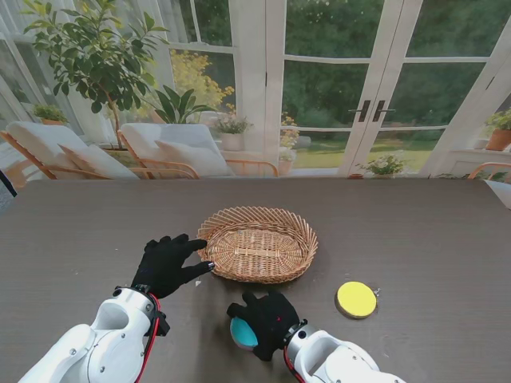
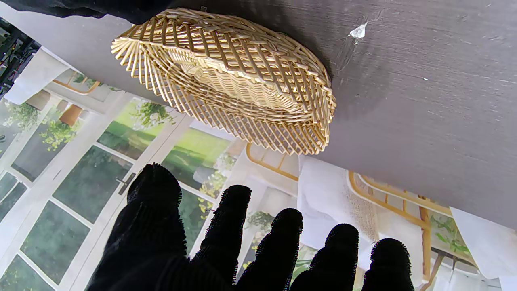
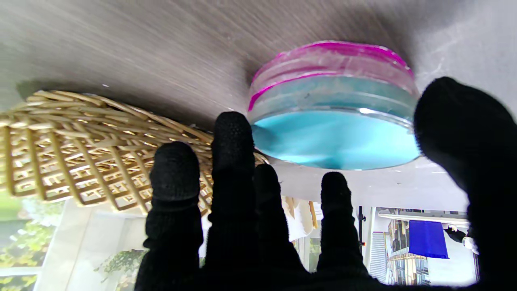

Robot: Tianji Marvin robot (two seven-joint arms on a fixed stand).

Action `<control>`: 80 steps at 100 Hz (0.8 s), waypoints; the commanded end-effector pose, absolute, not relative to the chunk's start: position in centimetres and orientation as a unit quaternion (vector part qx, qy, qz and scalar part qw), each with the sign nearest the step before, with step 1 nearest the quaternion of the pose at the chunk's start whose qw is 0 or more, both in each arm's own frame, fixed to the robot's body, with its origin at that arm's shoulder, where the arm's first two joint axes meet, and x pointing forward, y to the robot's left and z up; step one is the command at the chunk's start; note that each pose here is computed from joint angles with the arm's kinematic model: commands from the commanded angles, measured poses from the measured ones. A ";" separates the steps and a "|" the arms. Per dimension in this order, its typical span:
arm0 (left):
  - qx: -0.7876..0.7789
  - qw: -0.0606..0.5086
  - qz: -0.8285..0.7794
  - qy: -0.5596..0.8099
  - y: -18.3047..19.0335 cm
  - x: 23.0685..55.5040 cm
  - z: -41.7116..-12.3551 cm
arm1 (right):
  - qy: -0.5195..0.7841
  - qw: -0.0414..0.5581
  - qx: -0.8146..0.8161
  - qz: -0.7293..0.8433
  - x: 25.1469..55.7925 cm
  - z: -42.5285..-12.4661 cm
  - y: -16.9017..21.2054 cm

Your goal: Stack culture dishes into a storage basket

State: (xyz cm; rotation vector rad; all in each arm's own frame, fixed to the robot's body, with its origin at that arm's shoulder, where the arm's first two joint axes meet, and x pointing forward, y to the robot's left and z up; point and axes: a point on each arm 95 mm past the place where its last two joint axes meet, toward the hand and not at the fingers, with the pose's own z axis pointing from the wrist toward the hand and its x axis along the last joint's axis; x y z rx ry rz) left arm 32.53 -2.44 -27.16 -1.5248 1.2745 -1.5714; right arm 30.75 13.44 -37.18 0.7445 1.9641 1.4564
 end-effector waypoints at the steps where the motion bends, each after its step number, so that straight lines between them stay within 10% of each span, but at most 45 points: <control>1: -0.579 0.292 -0.587 0.484 -2.5 32.5 -27.3 | 0.738 0.281 0.282 0.544 30.2 -37.2 13.4; 80: -0.581 0.287 -0.588 0.484 -2.5 32.5 -27.4 | 0.658 0.312 0.367 0.579 31.8 -31.2 7.7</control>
